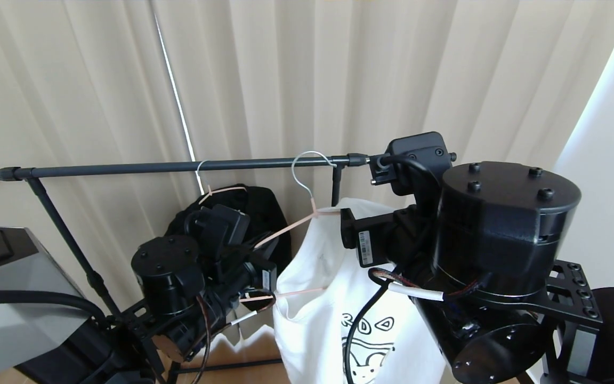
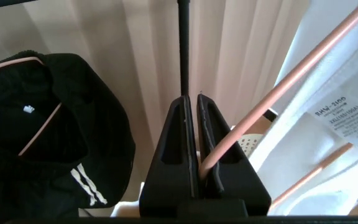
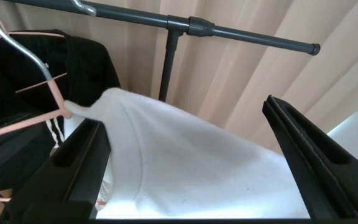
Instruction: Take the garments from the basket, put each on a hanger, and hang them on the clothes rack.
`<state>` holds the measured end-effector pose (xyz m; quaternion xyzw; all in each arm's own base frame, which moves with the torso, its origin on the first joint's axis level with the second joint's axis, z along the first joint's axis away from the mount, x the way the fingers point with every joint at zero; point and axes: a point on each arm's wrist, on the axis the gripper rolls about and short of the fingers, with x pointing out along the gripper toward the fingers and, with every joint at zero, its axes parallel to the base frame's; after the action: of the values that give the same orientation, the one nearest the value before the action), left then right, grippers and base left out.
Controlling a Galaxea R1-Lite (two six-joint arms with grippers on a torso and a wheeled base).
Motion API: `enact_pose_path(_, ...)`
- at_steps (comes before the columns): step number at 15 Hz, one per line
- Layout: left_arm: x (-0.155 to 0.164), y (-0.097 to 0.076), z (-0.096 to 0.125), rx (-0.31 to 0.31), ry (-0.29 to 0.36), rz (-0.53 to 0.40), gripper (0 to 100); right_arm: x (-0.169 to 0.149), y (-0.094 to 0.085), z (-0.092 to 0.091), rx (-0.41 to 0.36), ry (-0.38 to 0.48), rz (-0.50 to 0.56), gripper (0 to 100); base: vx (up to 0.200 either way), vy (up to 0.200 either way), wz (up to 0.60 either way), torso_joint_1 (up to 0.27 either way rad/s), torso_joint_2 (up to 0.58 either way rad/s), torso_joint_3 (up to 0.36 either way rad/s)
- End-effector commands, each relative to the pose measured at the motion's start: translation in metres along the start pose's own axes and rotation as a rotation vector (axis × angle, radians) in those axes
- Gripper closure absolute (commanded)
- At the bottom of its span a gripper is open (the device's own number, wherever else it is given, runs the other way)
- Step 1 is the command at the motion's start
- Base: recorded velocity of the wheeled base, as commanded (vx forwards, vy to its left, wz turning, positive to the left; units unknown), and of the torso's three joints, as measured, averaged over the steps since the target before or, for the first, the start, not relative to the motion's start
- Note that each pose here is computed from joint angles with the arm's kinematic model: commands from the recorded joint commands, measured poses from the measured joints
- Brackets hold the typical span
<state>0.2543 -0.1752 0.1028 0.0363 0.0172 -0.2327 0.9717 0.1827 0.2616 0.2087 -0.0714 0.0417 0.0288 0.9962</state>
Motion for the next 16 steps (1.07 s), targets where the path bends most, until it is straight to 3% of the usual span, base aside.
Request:
enact_pose_path(1,0.004,0.005,0.001,-0.002,-0.005,0.018,100,-0.001,0.001,-0.001,-0.005,0.002,0.004,0,0.000,0.000,0.00,0.000,0.00,0.000)
enact_pose_path(12,0.019,0.003,0.000,0.000,0.007,0.020,100,-0.006,0.008,-0.006,-0.016,0.008,0.094,0,0.000,0.000,0.00,0.000,0.00,0.000)
enact_pose_path(14,0.019,0.005,-0.001,0.000,0.007,0.025,100,-0.004,0.004,-0.005,-0.014,0.007,0.098,0,0.000,0.000,0.00,0.000,0.00,0.000)
enact_pose_path(16,0.018,0.007,-0.002,0.000,0.012,0.031,100,0.002,-0.029,-0.001,-0.023,0.007,0.165,0,0.000,0.000,0.00,0.000,0.00,0.000)
